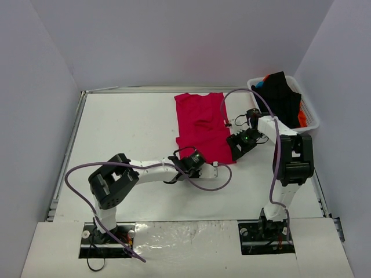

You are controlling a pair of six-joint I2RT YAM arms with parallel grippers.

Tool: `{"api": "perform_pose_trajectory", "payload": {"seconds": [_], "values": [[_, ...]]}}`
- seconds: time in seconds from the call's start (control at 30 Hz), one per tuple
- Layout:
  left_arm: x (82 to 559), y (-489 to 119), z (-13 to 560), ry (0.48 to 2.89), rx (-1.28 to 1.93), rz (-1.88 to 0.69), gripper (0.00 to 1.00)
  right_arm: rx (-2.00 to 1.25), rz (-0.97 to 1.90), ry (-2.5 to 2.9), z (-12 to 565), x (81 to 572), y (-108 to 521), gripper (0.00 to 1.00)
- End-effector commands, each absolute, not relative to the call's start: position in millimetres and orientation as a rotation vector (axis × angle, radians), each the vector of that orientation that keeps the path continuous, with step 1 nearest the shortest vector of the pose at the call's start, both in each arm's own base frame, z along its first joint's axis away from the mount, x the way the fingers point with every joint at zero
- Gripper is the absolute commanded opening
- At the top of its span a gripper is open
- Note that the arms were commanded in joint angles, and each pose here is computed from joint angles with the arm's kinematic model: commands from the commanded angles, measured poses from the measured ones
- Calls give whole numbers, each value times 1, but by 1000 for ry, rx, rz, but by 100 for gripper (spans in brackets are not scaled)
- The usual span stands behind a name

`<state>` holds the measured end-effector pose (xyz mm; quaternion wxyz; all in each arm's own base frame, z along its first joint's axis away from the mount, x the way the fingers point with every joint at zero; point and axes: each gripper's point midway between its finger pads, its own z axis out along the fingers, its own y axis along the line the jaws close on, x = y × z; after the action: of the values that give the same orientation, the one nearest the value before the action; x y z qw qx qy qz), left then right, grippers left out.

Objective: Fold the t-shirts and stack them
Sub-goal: Grab one side of the 2/3 rectangular tshirt with both arms

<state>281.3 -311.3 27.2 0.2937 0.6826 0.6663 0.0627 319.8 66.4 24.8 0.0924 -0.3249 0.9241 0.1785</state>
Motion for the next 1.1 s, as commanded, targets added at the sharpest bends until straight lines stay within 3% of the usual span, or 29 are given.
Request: {"api": "perform_pose_trajectory", "payload": {"seconds": [0.0, 0.33, 0.7, 0.8, 1.07], "values": [[259, -307, 31, 1840, 1896, 21, 2, -959, 542, 2699, 51, 316, 70, 64], [215, -281, 49, 1857, 2053, -230, 2, -1137, 632, 2412, 94, 293, 90, 63], [203, -260, 61, 2006, 1975, -567, 2, -1403, 525, 2093, 109, 259, 92, 72], [196, -261, 70, 2031, 1929, -731, 2, -1442, 543, 2031, 111, 256, 101, 71], [194, -266, 76, 2059, 1872, -854, 2, -1630, 555, 1996, 93, 239, 133, 61]]}}
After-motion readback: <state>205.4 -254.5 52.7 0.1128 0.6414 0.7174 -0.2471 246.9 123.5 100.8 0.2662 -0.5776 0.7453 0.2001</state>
